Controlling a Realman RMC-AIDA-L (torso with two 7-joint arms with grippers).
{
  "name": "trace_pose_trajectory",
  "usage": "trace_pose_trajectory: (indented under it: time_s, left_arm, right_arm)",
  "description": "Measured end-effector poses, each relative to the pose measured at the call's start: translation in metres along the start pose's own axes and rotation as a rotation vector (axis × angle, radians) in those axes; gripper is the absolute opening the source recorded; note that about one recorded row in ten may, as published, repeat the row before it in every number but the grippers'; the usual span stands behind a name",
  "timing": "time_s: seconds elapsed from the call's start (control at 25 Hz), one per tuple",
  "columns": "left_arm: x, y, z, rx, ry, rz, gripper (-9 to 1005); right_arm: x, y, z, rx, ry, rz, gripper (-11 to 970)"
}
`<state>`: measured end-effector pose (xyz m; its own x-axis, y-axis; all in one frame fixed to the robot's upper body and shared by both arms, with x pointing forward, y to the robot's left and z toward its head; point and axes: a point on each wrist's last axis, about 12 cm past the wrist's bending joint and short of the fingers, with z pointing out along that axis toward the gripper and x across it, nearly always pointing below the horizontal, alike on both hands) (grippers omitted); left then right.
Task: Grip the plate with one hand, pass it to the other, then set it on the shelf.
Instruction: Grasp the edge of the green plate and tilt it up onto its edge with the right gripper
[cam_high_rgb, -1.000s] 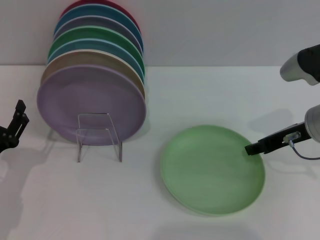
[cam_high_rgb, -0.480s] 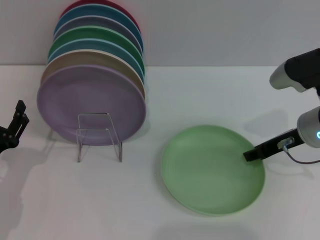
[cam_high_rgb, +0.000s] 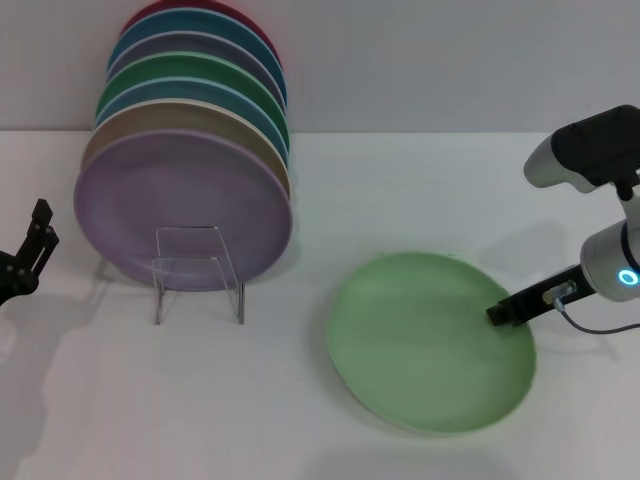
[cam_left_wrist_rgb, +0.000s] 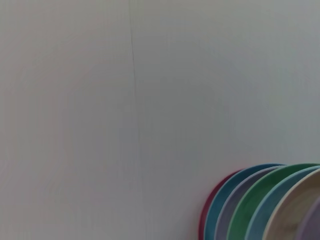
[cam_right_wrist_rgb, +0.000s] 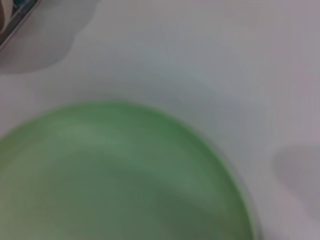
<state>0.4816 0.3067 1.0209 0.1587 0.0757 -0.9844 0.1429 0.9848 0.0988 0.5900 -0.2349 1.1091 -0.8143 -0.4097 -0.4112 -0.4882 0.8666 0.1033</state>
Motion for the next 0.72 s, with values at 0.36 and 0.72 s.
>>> trace_pose_trajectory:
  time_s: [0.36, 0.72]
  left_arm:
    - [0.0002, 0.0000, -0.0006, 0.000, 0.002, 0.000, 718]
    - [0.0001, 0.0003, -0.0018, -0.002, -0.001, -0.001, 713]
  right_arm:
    - [-0.0020, 0.0023, 0.0012, 0.002, 0.002, -0.006, 170]
    - [-0.0037, 0.0023, -0.0061, 0.012, -0.036, -0.019, 154]
